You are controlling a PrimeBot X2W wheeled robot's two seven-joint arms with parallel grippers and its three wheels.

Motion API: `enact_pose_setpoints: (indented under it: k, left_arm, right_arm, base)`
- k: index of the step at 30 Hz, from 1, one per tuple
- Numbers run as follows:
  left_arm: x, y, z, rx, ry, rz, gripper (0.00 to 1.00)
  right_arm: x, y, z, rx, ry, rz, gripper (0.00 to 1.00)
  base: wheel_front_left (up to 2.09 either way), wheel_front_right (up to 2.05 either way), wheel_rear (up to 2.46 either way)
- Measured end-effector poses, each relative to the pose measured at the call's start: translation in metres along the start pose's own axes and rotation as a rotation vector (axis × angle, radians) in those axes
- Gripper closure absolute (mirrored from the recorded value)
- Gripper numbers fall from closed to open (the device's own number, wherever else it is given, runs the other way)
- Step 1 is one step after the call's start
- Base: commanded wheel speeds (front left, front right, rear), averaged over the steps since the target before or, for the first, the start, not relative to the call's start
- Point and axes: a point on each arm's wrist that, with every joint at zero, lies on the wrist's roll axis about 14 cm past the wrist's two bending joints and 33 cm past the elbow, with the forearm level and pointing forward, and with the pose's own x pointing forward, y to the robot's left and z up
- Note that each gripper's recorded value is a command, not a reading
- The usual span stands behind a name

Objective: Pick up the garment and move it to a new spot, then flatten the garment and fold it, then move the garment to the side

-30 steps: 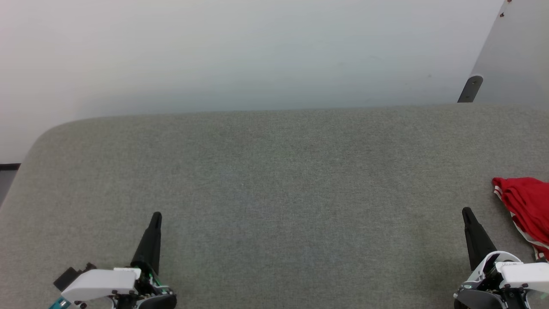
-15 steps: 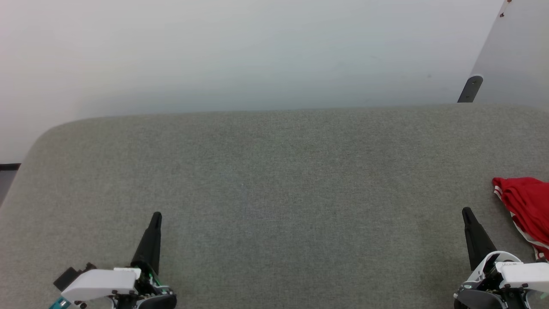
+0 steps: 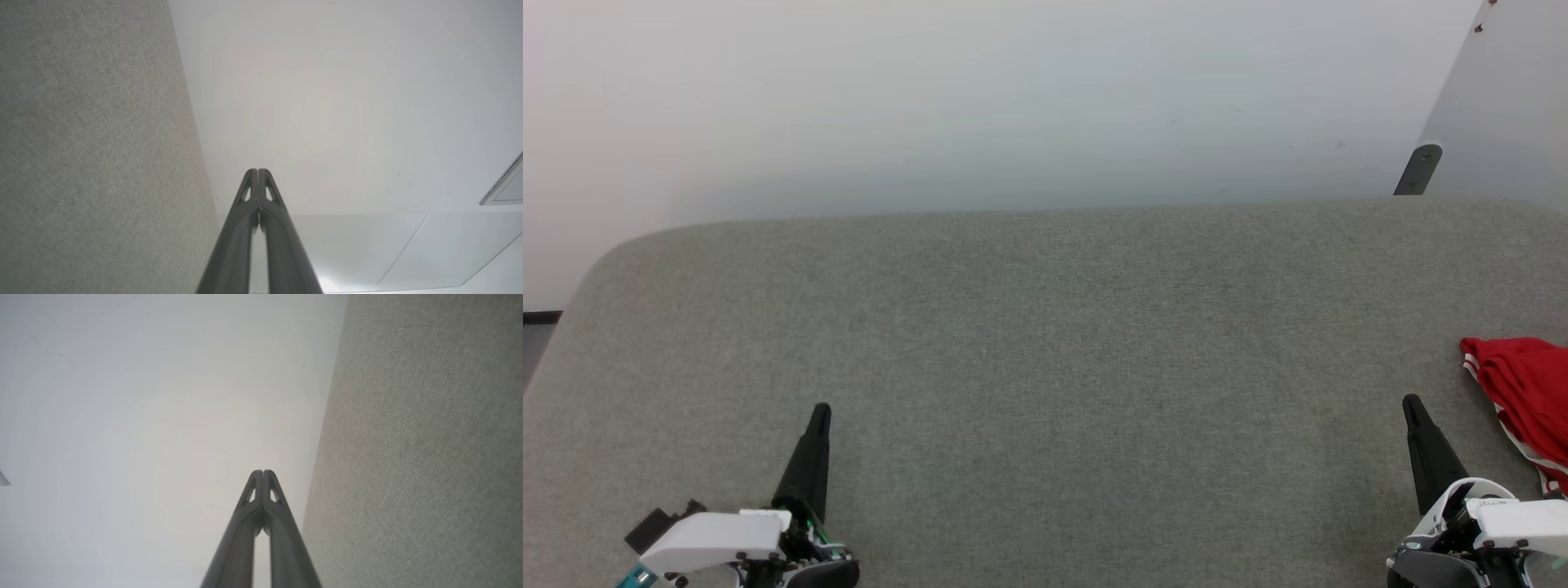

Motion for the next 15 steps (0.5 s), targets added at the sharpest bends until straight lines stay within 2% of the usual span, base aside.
enact_pose_setpoints:
  k: [15]
  left_arm:
    - [0.0, 0.0, 0.0, 0.0, 0.0, 0.0, 1.0]
  right_arm:
    - [0.0, 0.0, -0.0001, 0.0, 0.0, 0.0, 1.0]
  base:
    - [0.0, 0.0, 0.0]
